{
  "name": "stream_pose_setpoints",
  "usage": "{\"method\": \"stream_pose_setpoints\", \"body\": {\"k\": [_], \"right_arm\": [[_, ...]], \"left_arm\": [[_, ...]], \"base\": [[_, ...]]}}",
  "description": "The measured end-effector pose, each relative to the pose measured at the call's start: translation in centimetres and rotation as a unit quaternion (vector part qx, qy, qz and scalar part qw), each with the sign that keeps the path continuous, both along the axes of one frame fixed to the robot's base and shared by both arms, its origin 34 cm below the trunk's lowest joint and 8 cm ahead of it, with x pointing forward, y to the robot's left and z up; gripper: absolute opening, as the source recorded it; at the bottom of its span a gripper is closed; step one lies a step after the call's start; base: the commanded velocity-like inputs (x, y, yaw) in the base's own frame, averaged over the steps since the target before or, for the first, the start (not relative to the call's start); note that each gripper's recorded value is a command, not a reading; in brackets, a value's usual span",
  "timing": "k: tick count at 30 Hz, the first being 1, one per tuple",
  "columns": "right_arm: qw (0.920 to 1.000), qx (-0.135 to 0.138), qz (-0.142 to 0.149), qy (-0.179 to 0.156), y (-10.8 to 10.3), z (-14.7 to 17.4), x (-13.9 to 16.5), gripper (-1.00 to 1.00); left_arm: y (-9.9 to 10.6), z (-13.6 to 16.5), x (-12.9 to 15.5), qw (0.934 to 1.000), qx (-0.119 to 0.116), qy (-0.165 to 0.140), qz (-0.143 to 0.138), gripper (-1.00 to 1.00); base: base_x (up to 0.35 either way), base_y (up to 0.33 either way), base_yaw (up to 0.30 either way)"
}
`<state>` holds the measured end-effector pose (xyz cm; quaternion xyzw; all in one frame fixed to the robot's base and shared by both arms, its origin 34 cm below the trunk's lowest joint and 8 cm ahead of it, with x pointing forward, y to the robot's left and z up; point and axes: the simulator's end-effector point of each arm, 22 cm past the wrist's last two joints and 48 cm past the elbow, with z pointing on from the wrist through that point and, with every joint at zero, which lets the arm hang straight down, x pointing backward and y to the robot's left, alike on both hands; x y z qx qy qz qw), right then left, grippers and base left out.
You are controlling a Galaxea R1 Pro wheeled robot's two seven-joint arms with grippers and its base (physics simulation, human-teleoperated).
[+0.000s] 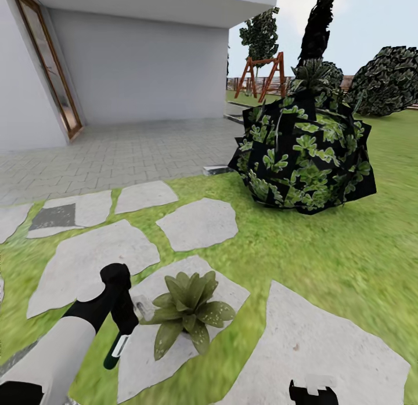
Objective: Pick up the pesticide atomizer in the garden and spray insectifuge to fully cover both potted plants in the garden.
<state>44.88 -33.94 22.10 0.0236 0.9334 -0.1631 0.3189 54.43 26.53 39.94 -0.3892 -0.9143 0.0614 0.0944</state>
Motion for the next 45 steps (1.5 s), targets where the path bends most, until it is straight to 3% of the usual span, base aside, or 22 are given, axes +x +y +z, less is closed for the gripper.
{"method": "stream_pose_setpoints", "body": {"k": [9, 22, 30, 37, 45], "right_arm": [[1.0000, 0.000, 0.000, 0.000, 0.0, 0.0, 0.0, 1.00], [1.0000, 0.000, 0.000, 0.000, 0.0, 0.0, 0.0, 1.00], [1.0000, 0.000, 0.000, -0.001, 0.0, 0.0, 0.0, 1.00], [1.0000, 0.000, 0.000, 0.000, 0.0, 0.0, 0.0, 1.00], [1.0000, 0.000, 0.000, 0.000, 0.0, 0.0, 0.0, 1.00]], "left_arm": [[-0.1, -0.4, -0.5, 1.0000, -0.002, 0.005, 0.001, -1.00], [0.0, -0.6, -0.8, 1.0000, 0.000, 0.009, 0.001, -1.00], [0.6, -0.8, -1.2, 0.9999, 0.002, 0.015, 0.004, -1.00], [0.6, -0.9, -1.2, 0.9999, 0.002, 0.015, 0.005, -1.00], [0.8, -0.7, -1.0, 0.9995, -0.010, 0.012, 0.028, -1.00]], "base": [[0.014, 0.014, -0.257], [0.037, 0.061, -0.013], [0.000, 0.001, -0.239], [-0.243, 0.075, -0.119], [-0.148, 0.262, -0.095]]}}
